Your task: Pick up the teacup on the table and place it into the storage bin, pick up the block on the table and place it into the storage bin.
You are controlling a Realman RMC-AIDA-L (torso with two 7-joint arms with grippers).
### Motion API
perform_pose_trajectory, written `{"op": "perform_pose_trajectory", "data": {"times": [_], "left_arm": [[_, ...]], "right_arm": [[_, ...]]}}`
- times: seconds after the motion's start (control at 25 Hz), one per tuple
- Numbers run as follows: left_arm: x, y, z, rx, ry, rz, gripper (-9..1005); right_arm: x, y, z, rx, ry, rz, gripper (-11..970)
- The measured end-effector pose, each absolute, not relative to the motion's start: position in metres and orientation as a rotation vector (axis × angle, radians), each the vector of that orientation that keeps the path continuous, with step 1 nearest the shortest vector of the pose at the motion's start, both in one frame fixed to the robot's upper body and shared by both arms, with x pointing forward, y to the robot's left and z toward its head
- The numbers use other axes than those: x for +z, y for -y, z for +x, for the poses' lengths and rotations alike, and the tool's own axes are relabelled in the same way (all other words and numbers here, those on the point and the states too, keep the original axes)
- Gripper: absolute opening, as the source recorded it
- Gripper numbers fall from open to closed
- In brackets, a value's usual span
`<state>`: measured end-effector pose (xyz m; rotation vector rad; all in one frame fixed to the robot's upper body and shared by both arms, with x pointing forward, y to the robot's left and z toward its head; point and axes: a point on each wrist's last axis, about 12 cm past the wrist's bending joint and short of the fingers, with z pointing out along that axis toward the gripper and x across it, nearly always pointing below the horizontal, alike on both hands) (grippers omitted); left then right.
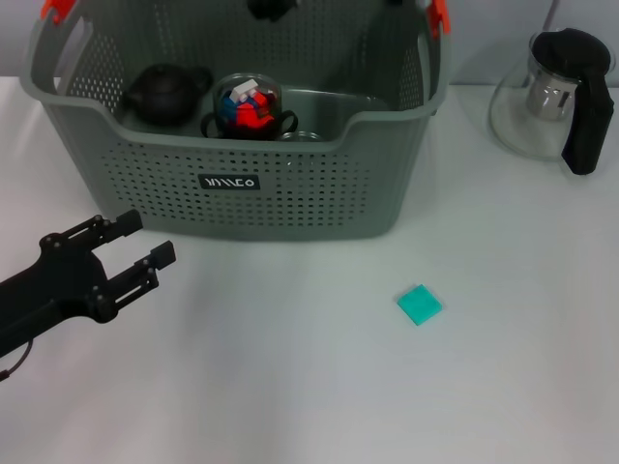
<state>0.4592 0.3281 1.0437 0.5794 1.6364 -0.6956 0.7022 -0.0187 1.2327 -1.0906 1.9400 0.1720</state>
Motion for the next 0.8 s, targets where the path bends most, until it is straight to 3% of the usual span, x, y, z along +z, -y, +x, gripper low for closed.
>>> {"op": "perform_pose_trajectory", "data": {"times": [0.6,0.8], "left_arm": [[1.04,-0.329,0.453,-0.702,-1.654,0.581,608],[1.048,-0.322,0.445,-0.821,-1.609,0.713,608]], "right_arm": [[1.207,0.016,0.694,0.193,-1.965,-1.102,426],[1.206,0.017,0.694,0.193,-1.972,-1.107,426]]}}
